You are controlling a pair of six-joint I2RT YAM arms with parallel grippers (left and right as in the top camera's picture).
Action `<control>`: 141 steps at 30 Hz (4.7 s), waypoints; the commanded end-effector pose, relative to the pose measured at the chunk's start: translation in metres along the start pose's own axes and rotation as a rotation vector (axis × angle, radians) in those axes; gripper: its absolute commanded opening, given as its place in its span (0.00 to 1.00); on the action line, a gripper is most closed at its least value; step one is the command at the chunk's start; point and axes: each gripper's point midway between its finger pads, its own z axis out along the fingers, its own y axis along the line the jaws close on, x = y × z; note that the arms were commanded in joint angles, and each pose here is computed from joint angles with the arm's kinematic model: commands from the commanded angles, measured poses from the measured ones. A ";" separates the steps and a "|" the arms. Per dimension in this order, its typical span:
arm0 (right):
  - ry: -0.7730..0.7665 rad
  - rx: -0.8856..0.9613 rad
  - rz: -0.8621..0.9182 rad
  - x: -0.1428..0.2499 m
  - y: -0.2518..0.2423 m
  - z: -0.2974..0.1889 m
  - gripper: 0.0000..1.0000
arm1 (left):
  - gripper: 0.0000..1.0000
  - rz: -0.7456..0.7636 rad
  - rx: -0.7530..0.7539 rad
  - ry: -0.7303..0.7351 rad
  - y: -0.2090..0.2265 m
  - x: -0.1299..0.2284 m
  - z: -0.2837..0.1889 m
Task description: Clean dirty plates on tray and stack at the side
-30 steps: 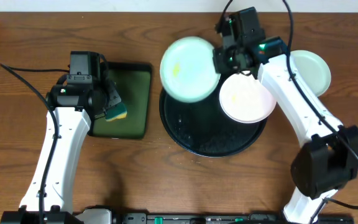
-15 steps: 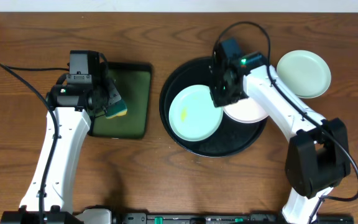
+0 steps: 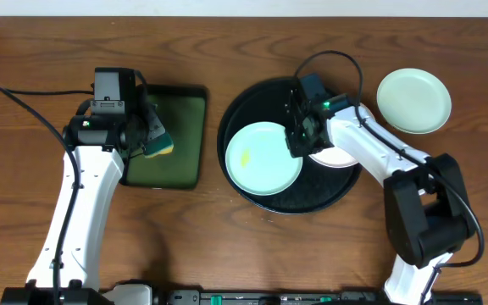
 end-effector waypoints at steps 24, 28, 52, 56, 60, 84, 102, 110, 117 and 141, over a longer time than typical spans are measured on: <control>0.083 0.001 0.011 0.019 0.007 0.028 0.12 | 0.08 -0.006 -0.043 0.087 -0.003 0.000 0.119; 0.083 0.001 0.011 0.019 0.007 0.028 0.12 | 0.08 -0.002 -0.112 0.114 0.011 0.008 0.146; 0.046 0.020 0.098 0.010 0.003 0.028 0.01 | 0.08 0.009 0.172 0.127 -0.044 0.006 0.053; 0.020 0.119 0.154 0.007 -0.018 0.027 0.01 | 0.08 0.053 0.226 0.222 -0.065 0.037 0.055; 0.037 0.123 0.167 0.009 -0.028 0.026 0.05 | 0.08 0.170 0.245 0.258 -0.082 0.060 0.057; 0.094 0.029 0.174 0.018 -0.020 0.025 0.01 | 0.08 0.330 0.341 0.312 -0.159 0.126 0.068; 0.081 0.026 0.173 0.015 -0.019 0.026 0.01 | 0.08 0.346 0.270 0.336 -0.195 0.194 0.138; 0.086 0.028 0.173 0.016 -0.019 0.026 0.01 | 0.08 0.424 -0.211 0.057 -0.114 0.146 0.159; 0.087 0.028 0.173 0.016 -0.019 0.026 0.01 | 0.08 0.464 -0.390 -0.096 -0.091 0.111 0.146; 0.079 0.025 0.161 0.015 -0.019 0.026 0.01 | 0.08 0.291 0.264 0.283 -0.200 0.170 0.104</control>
